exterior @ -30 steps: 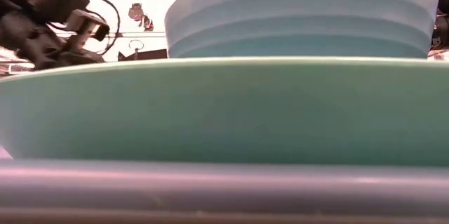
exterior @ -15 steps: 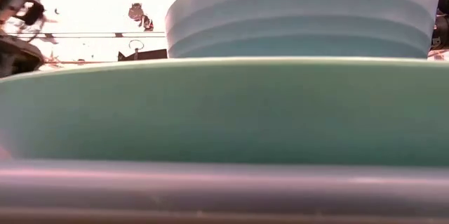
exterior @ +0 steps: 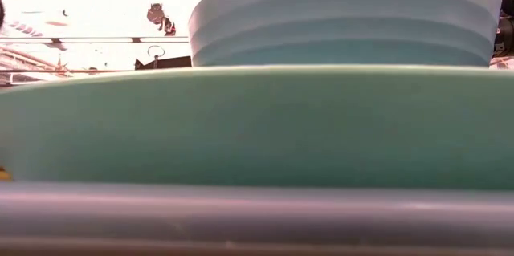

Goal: Set up tray
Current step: Put the yellow napkin to the left of the blue plate on the blue serving tray, then put the orange fork on the yellow napkin

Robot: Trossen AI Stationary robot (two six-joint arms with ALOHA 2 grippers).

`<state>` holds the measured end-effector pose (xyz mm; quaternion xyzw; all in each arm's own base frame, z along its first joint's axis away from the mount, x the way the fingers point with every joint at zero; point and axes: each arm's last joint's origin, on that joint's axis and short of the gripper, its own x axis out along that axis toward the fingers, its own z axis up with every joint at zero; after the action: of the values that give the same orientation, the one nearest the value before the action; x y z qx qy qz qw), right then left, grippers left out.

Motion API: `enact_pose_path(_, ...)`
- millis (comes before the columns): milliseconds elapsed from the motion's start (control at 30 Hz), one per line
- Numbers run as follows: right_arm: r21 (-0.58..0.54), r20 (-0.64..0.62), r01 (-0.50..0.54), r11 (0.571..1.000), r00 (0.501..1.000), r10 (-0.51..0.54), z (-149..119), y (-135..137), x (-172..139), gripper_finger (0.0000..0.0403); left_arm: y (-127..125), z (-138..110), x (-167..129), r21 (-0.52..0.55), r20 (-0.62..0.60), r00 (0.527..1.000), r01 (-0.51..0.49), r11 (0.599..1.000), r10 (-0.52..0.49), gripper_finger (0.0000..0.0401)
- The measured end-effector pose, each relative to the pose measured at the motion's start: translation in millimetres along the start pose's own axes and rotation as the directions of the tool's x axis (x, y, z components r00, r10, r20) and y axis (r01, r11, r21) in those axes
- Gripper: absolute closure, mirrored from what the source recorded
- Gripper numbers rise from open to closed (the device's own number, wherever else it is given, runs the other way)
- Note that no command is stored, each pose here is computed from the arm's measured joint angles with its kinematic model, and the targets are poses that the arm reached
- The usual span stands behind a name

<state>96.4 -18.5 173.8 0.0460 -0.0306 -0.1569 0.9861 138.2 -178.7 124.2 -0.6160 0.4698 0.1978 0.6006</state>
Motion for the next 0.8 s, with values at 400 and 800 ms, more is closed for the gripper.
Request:
enact_pose_path(400, 0.000, 0.000, 0.000, 1.000, 1.000, 0.000, 0.0, 0.0, 0.0, 0.0358, -0.2, -1.4, 3.2, 0.022, 0.063, 0.996, 0.055, 0.998, -0.056, 0.0334)
enact_pose_path(800, 0.000, 0.000, 0.000, 1.000, 1.000, 0.000, 0.0, 0.0, 0.0, 0.0358, -29.0, -14.5, -35.0, 0.082, -0.090, 0.961, 0.270, 0.959, -0.263, 0.0271)
